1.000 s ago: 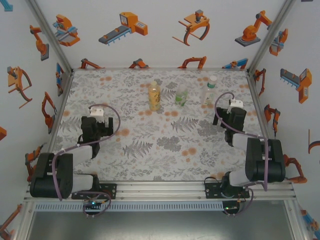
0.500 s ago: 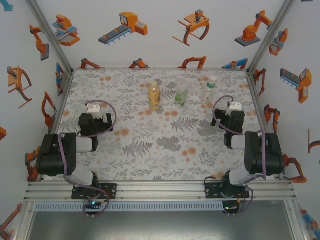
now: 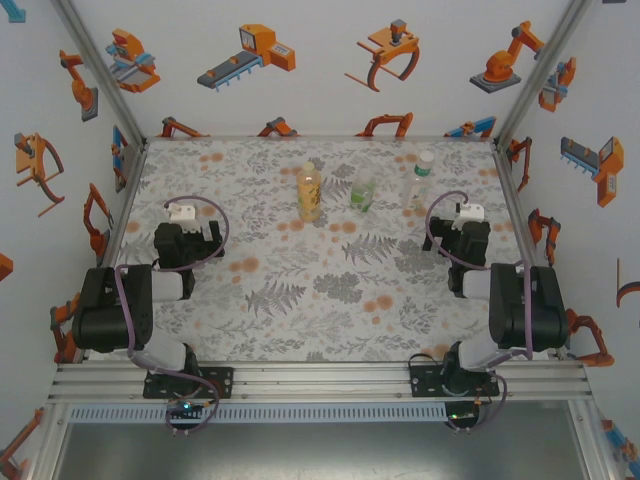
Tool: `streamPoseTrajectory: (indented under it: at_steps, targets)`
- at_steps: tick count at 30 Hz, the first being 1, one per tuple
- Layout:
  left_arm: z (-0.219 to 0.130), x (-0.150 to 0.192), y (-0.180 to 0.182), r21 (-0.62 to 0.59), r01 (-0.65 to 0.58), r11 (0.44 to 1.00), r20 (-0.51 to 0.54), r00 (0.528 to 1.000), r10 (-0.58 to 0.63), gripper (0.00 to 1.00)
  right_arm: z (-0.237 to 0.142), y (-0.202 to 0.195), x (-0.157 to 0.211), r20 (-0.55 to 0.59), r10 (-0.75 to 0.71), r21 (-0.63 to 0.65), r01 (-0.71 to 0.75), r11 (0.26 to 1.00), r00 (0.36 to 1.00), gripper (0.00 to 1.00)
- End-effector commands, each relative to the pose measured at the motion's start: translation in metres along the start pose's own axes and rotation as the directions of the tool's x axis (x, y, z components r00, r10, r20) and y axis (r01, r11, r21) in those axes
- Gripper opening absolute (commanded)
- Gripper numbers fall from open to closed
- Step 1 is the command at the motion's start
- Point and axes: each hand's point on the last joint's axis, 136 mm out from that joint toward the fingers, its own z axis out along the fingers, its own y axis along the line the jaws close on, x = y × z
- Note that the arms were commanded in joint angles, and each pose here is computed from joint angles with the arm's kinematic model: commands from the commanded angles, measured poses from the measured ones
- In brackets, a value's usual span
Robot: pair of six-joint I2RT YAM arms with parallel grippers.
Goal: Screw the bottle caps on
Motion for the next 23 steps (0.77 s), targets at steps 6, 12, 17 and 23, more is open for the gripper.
streamPoseTrajectory:
  at_steps: [6,12,17,23]
  targets:
    - [0.0017,-0.0116,-0.001,0.013,0.017,1.0,0.028,0.999,-0.017,0.97,-0.0005,-0.0007,-0.0042,0.026,0.005,-0.003,-0.005,1.0,1.0,0.99]
    - [0.0018,-0.0115,-0.0014,0.014,0.017,1.0,0.027,0.999,-0.018,0.97,-0.0006,-0.0006,-0.0047,0.028,0.005,-0.003,-0.005,1.0,1.0,0.99]
    - [0.0017,-0.0116,-0.0012,0.014,0.017,1.0,0.028,0.999,-0.018,0.97,0.0005,0.0027,-0.0055,0.025,-0.005,-0.018,0.005,1.0,1.0,0.99]
    - [0.0017,-0.0115,-0.0014,0.014,0.017,1.0,0.027,0.999,-0.017,0.97,-0.0004,0.0041,-0.0047,0.026,-0.009,-0.022,0.01,1.0,1.0,0.99]
